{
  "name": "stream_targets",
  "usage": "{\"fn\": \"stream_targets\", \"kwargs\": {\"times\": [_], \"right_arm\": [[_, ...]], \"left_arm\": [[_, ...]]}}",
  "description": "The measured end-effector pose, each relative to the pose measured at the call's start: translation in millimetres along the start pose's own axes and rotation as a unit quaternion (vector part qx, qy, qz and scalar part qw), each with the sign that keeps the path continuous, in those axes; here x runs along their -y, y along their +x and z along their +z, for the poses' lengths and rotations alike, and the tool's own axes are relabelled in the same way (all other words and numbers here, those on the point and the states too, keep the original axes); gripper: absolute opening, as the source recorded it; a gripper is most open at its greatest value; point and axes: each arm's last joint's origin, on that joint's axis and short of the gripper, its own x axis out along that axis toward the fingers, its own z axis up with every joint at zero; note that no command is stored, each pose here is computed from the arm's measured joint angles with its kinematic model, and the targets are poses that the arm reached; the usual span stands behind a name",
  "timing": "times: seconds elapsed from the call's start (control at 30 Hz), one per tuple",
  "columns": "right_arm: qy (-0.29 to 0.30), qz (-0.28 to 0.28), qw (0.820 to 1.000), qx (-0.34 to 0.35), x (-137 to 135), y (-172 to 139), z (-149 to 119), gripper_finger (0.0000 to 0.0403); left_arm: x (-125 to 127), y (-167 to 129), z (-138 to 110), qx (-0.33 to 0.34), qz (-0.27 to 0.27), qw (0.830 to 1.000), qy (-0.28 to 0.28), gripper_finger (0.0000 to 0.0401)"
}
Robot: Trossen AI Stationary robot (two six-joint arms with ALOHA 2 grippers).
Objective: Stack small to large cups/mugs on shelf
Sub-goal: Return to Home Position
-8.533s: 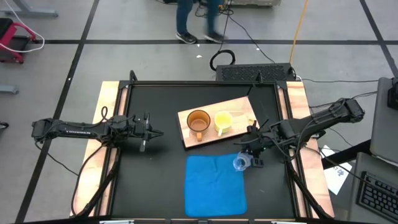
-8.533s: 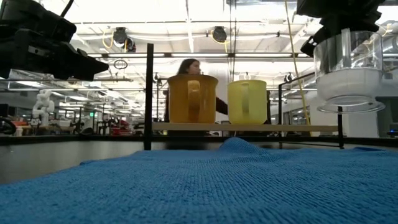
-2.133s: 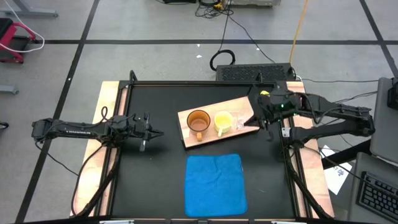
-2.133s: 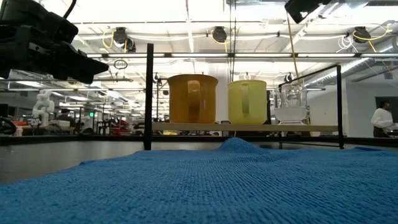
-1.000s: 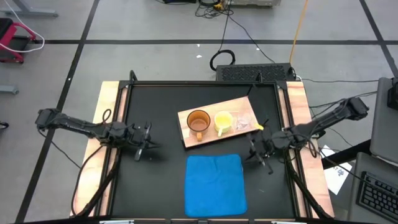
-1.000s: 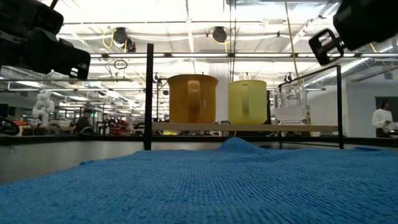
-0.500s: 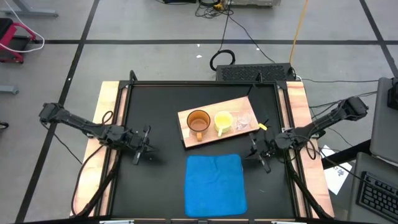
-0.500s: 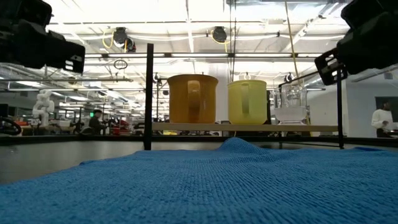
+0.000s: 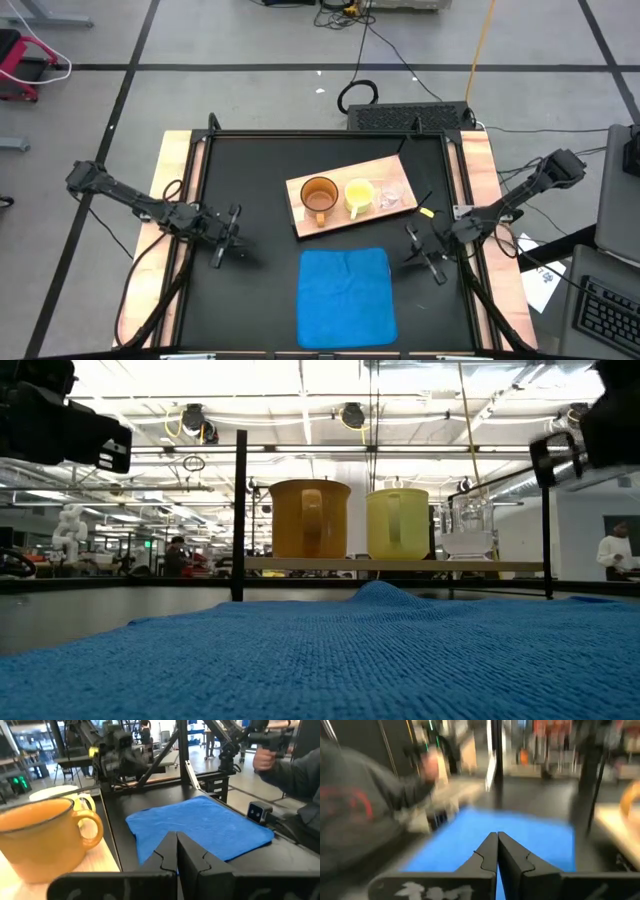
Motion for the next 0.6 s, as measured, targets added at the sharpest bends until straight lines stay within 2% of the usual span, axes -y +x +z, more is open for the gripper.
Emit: {"fn": "stream_targets", "kwargs": {"times": [0.07, 0.17, 0.27, 0.4, 0.6], "right_arm": [[-0.002, 0.003, 1.000, 0.027, -1, -1, 5, 0.0000], [0.000, 0.000, 1.000, 0.013, 0, 0, 2, 0.0000], [0.001, 0.002, 1.000, 0.020, 0, 0, 3, 0.0000], [-0.004, 0.000, 1.000, 0.012, 0, 0, 2, 0.0000], [-0.015, -0.005, 1.000, 0.014, 1, 0, 2, 0.0000]], "left_arm": [[0, 0, -1, -0.003, 0.000, 1.000, -0.023, 0.0001], [0, 2, -3, -0.015, 0.000, 0.999, -0.048, 0.0001], [0, 3, -6, -0.028, 0.018, 0.998, -0.052, 0.0001], [-3, 5, -9, -0.043, 0.068, 0.995, -0.059, 0.0001], [-3, 6, -11, -0.049, 0.064, 0.996, -0.041, 0.0001]]}}
